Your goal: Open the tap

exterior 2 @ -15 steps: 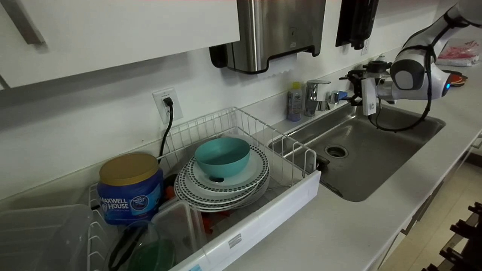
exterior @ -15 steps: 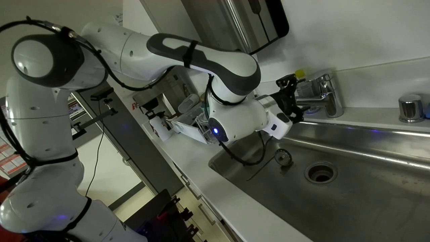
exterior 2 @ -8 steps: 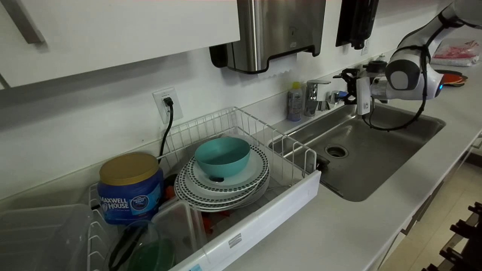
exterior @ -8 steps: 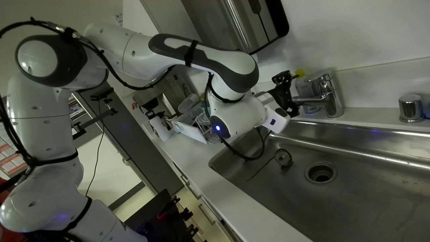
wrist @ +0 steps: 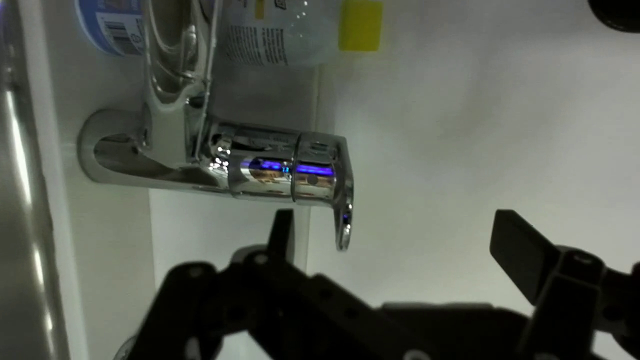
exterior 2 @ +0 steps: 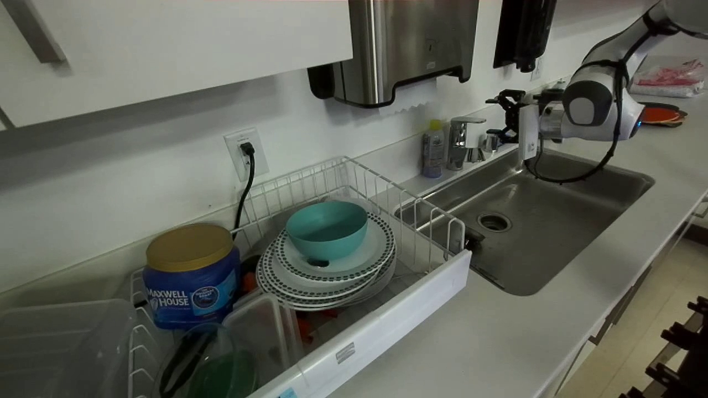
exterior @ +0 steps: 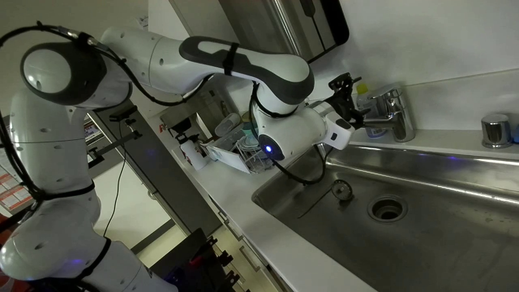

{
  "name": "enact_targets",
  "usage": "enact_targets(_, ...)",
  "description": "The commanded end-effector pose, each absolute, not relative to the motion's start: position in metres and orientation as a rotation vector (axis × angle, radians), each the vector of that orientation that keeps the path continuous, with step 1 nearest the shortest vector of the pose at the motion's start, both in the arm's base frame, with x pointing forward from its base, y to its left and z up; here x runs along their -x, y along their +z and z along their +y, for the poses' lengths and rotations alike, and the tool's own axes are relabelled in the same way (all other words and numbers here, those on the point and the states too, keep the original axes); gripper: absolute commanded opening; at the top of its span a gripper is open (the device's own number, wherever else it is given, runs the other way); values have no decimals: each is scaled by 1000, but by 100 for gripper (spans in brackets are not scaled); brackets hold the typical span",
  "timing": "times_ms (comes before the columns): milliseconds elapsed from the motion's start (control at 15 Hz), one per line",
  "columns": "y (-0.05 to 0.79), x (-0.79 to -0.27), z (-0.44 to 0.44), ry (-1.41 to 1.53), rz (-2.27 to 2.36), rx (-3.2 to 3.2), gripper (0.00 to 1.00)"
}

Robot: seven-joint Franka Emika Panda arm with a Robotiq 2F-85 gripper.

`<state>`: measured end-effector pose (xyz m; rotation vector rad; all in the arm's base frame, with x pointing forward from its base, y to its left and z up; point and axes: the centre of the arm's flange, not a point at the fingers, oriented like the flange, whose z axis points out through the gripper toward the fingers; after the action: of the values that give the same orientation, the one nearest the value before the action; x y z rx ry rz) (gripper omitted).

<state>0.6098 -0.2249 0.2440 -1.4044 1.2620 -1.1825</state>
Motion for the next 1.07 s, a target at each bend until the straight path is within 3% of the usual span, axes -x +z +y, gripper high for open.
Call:
enact_targets(0, 244, -626, -226, -1247, 1231, 1383, 100)
enact_targets(1000, 234, -652, -222, -1253, 1194, 1414, 100)
